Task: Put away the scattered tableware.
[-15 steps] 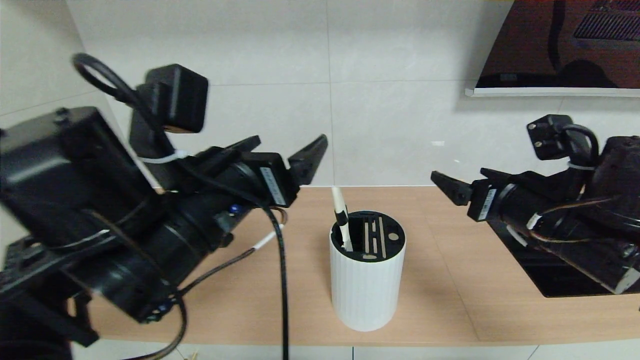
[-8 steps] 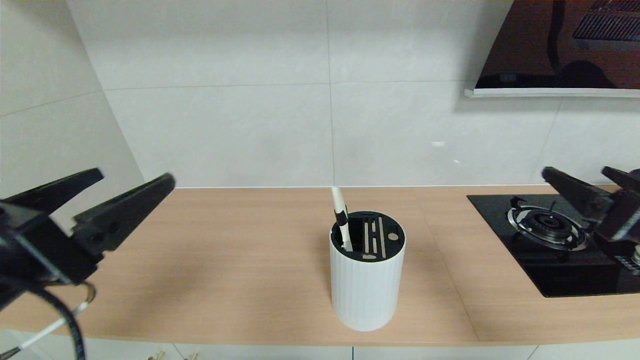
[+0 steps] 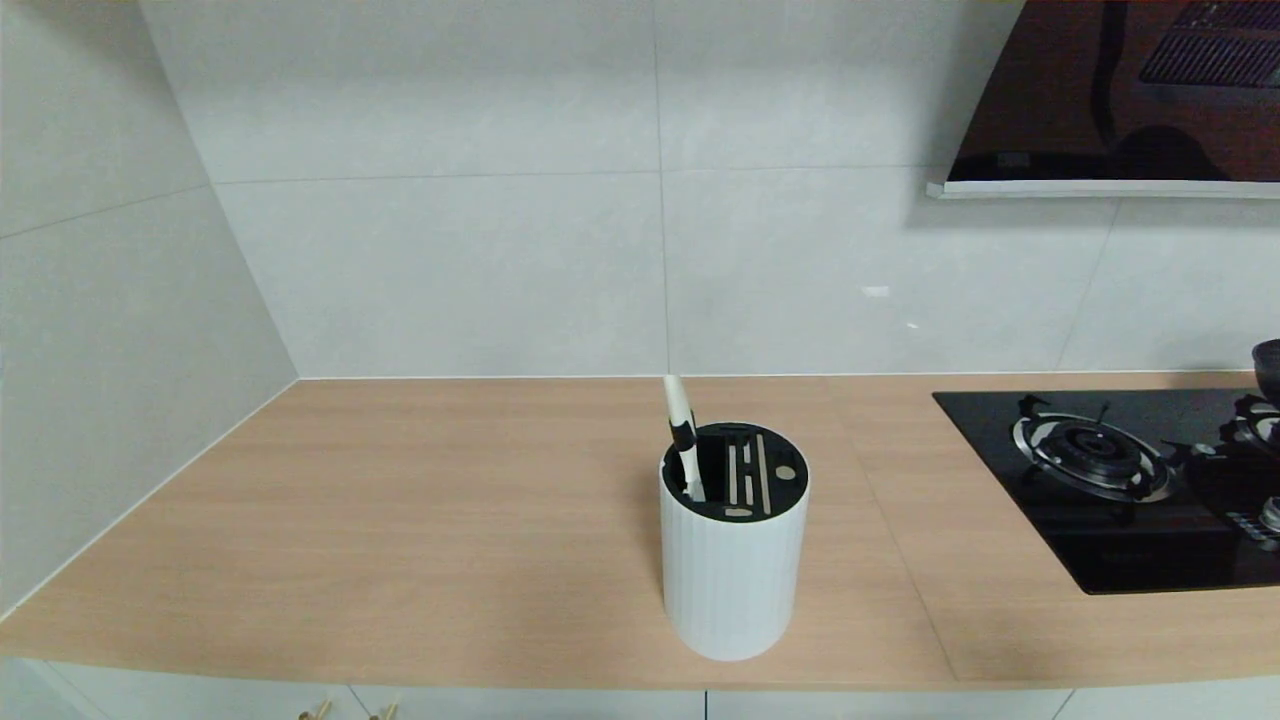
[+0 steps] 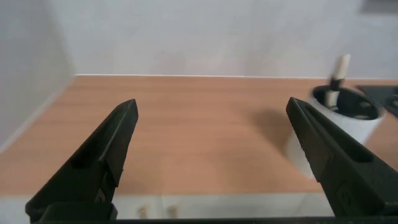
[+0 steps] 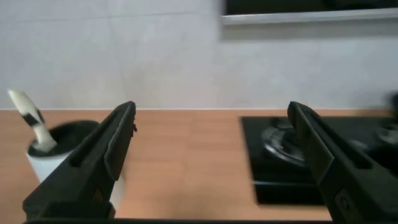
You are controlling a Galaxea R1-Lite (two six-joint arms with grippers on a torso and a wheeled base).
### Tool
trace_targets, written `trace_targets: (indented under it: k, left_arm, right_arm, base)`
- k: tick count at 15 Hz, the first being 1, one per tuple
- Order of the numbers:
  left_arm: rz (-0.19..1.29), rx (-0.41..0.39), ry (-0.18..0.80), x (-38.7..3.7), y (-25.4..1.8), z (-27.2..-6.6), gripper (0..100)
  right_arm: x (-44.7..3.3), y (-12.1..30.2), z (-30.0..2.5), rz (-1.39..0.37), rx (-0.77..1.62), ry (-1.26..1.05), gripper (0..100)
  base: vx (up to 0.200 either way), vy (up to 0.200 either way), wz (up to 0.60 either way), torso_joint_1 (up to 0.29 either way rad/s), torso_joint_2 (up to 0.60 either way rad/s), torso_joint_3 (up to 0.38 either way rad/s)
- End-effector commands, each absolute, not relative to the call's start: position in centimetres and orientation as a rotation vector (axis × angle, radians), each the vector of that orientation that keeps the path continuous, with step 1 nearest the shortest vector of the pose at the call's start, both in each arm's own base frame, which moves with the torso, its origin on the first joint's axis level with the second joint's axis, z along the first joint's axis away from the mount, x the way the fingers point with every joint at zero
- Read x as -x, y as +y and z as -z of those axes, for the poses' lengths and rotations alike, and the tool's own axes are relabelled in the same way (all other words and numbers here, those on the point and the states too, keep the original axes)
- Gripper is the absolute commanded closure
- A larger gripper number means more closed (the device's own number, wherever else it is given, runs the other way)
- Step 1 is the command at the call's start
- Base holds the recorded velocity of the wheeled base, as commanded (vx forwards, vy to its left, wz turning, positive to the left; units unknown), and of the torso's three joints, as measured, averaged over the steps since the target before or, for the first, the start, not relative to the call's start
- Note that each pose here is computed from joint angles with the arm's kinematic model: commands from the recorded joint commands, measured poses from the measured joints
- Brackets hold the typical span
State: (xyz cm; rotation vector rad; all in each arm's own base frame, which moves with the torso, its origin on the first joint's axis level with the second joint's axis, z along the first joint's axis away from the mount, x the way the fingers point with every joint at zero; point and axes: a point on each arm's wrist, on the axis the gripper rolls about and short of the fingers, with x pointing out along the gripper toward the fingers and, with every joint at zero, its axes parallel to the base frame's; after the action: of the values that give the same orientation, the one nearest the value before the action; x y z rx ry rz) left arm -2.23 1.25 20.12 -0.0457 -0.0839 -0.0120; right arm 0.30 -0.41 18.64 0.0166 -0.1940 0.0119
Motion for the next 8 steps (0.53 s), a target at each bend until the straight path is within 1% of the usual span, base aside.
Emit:
trace_targets:
  k: [1,3,4,5,6,7,8]
  left_arm:
    - [-0.057,0.025,-0.199,5.3,1.6,-17.5,0]
    - [-0.141,0.021,-0.183,4.9,1.2,-16.8,0]
    - [-0.174,0.023,-0.191,4.8,1.0,-16.6,0]
    - [-0.217,0.018,-0.222,5.1,0.7,-16.3,0]
    - [-0.186,0.001,-0.222,5.3,0.5,-15.1,0]
    - [-0.158,-0.019,-0.19,5.0,0.3,-13.7,0]
    - [-0.154,-0.028,-0.132,4.1,0.3,-12.1,0]
  right_arm:
    - [4.0,-0.8,-16.3,0.036,-0.004,-0.304,0]
    - [4.3,-0.6,-16.6,0.092,-0.003,-0.339,0]
    - [4.8,-0.4,-16.2,0.121,0.006,-0.362,0]
    - [5.0,-0.2,-15.1,0.115,0.013,-0.346,0]
    - [4.7,-0.2,-14.1,0.114,0.012,-0.316,0]
    - [4.2,-0.2,-13.2,0.11,-0.001,-0.286,0]
    - [3.7,-0.2,-12.4,0.105,-0.015,-0.262,0]
  base:
    - [0.0,0.0,0.0,0.0,0.0,0.0]
    - [0.0,0.0,0.0,0.0,0.0,0.0]
    - [0.0,0.0,0.0,0.0,0.0,0.0]
    - [0.0,0.0,0.0,0.0,0.0,0.0]
    - [0.0,0.0,0.0,0.0,0.0,0.0]
    - [0.0,0.0,0.0,0.0,0.0,0.0]
    - [0.0,0.0,0.0,0.0,0.0,0.0]
